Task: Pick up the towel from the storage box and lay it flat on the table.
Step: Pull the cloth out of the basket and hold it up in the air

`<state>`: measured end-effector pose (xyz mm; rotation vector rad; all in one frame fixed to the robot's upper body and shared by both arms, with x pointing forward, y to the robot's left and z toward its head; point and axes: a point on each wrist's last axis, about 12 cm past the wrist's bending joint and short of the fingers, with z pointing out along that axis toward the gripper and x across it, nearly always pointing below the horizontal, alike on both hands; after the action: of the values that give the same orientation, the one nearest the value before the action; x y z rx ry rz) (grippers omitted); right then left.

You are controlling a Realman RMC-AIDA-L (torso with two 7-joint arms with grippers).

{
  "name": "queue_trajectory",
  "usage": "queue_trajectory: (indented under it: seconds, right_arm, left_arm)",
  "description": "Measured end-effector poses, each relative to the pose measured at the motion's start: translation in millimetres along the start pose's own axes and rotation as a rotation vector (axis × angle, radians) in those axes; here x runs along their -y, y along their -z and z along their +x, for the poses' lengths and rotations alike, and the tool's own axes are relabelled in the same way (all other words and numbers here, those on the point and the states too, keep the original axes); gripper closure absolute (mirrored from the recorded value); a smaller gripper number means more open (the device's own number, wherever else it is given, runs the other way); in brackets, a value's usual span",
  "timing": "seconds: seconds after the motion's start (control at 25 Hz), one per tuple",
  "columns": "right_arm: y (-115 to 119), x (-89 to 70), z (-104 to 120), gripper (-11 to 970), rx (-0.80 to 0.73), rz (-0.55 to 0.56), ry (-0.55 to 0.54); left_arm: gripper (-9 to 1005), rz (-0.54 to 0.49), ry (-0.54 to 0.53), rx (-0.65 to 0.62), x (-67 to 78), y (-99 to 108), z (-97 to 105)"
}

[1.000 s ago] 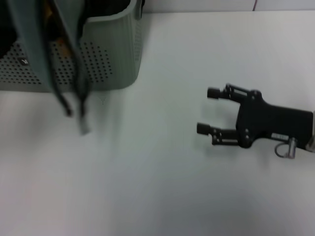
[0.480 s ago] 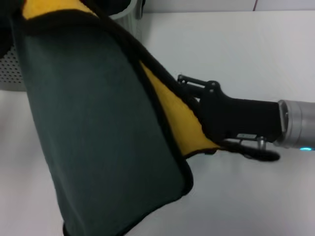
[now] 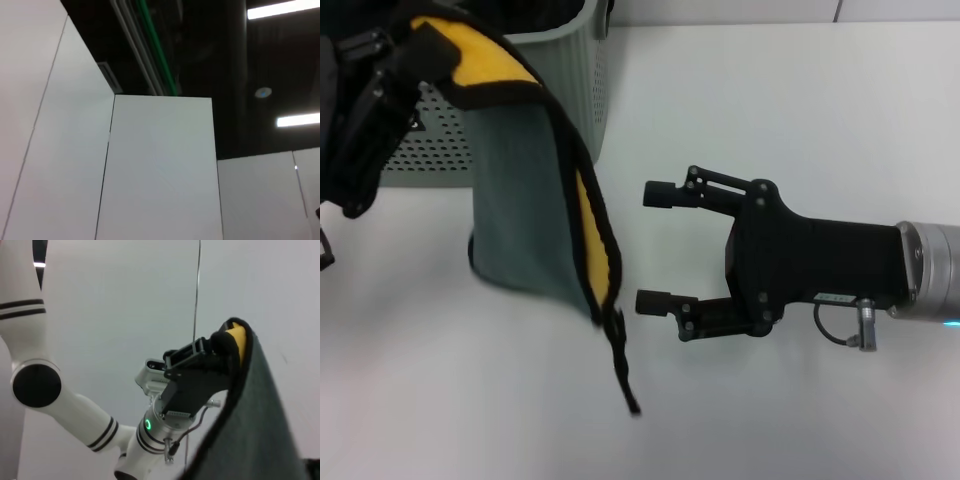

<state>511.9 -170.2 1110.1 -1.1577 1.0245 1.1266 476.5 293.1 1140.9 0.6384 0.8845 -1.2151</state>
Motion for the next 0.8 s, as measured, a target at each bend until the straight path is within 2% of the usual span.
queue_trajectory:
  seconds: [0.28, 0.6, 0.8]
  right_arm:
    - [8, -0.9, 12, 104, -0.045, 0.074, -0.029]
    - [5, -1.6, 9, 105, 0.012, 0.113, -0.060]
    - [1, -2.9, 6, 105, 0.056, 0.115, -0.069]
  left_arm:
    - [983, -0.014, -0.076, 0.022, -1.5, -3, 2]
    - [982, -0.163, -0.138, -0.009, -12.0, -7, 22]
    - [982, -0.192, -0.157, -0.043, -13.7, -9, 30]
